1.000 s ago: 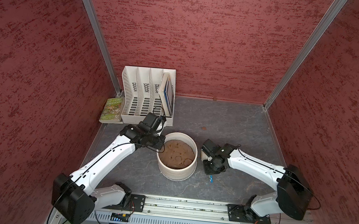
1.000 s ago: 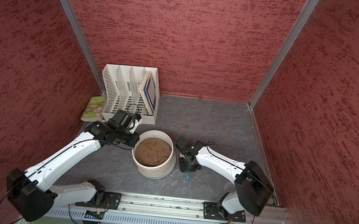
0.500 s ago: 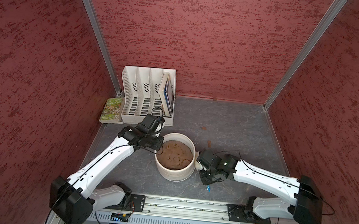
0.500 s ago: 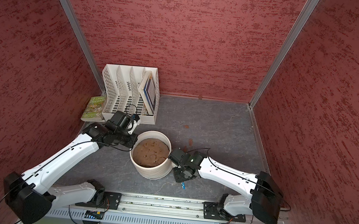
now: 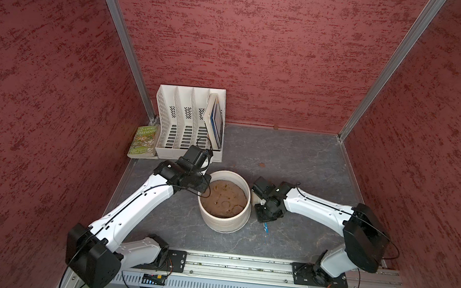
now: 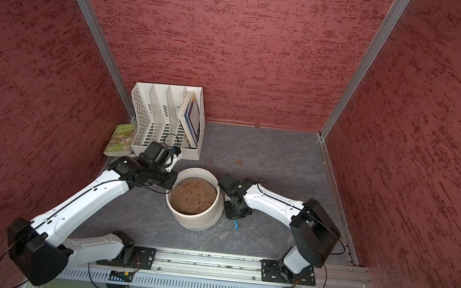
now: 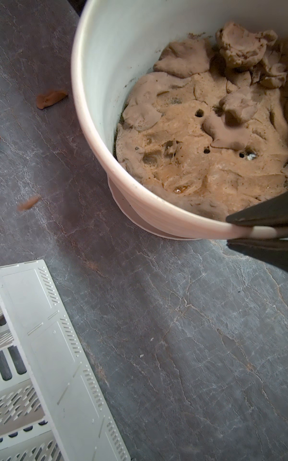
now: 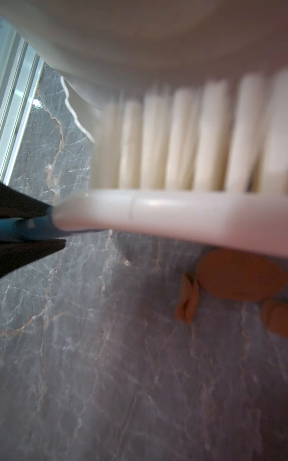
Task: Scrub the dried mud off the ceramic pot
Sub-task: Brush off the soil from the pot.
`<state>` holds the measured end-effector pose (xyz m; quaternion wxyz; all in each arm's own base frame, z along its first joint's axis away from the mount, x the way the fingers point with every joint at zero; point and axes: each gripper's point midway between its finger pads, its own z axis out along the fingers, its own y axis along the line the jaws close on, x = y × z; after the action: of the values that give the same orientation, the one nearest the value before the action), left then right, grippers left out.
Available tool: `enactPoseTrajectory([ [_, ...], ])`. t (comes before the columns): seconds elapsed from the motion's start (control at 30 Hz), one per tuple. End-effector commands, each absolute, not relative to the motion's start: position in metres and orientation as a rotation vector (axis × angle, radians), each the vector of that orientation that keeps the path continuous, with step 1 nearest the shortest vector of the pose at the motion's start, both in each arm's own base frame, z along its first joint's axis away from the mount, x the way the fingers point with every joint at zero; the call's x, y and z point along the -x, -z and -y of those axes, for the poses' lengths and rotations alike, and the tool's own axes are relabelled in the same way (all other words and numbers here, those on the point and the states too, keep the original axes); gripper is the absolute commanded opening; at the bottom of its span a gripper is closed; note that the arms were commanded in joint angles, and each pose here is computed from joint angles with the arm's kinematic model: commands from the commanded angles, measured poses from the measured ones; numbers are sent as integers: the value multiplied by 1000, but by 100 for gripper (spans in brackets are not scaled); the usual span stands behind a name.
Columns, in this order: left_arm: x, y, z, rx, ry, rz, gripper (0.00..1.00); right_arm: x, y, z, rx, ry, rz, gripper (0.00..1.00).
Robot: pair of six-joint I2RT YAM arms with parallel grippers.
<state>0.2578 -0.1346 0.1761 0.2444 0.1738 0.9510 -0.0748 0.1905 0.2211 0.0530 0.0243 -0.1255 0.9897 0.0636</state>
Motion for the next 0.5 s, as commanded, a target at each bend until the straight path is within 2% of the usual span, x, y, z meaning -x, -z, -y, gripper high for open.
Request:
enactPoseTrajectory([
  [0.0,-268,-191,147,-462,272,-2507,0,-203,-61,-220,381,-223,-3016,0],
  [0.17,-267,-187,142,-457,245,-2519,0,-197,-72,-209,361,-208,-3002,0],
  [0.3,-267,-187,142,-453,245,-2507,0,-167,-96,-228,501,-346,-2923,0],
  [0.47,-276,-190,145,-454,235,-2497,0,-146,-93,-212,459,-269,-2929,0],
])
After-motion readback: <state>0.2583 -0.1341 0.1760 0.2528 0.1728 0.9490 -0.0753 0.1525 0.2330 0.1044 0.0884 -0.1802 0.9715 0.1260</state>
